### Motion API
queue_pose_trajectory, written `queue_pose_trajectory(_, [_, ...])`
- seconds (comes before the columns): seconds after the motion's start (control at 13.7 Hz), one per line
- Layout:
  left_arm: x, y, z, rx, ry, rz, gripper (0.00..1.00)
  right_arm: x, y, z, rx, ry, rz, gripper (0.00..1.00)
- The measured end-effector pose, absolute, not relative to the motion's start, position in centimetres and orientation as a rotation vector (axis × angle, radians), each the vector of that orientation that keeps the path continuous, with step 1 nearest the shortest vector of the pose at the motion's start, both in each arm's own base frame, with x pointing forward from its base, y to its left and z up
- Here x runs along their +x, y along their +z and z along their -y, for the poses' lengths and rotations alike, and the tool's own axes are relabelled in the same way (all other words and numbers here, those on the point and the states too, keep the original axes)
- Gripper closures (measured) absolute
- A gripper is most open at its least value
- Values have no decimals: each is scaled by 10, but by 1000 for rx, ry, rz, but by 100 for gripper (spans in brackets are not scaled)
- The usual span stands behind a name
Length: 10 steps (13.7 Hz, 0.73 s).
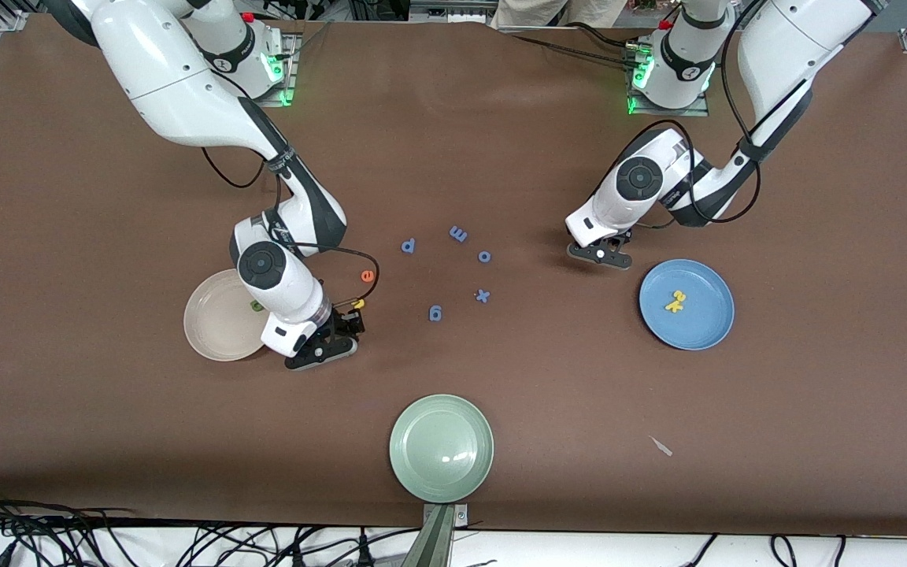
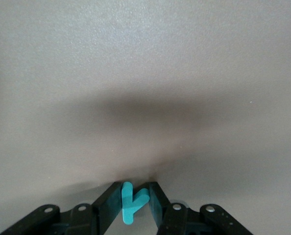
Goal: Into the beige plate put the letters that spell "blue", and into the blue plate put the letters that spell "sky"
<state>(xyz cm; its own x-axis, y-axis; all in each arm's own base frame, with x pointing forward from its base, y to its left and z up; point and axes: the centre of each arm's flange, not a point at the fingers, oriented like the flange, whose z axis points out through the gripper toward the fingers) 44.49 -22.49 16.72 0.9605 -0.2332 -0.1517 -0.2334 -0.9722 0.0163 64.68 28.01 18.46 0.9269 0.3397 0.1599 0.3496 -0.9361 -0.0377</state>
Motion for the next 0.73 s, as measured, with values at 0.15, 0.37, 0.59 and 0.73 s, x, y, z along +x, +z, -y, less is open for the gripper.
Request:
queue_pose_trajectory(0.15, [449,171,225,-3112,222,-366,69,646,185,-281,-3034,-249,636,35])
queue_pose_trajectory(0.37, [472,196,216,-3037,189,-389,69,647,186,-282,-3033,-262,719,38])
queue_pose_trajectory(0.59, [505,245,194,-2882,244,-486,69,645,186,-287,-3029,-260,738,46])
queue_pose_trajectory(0.73, [532,277,170,-2830,258,-570,69,644,185,-290,-3028,-259,744,50])
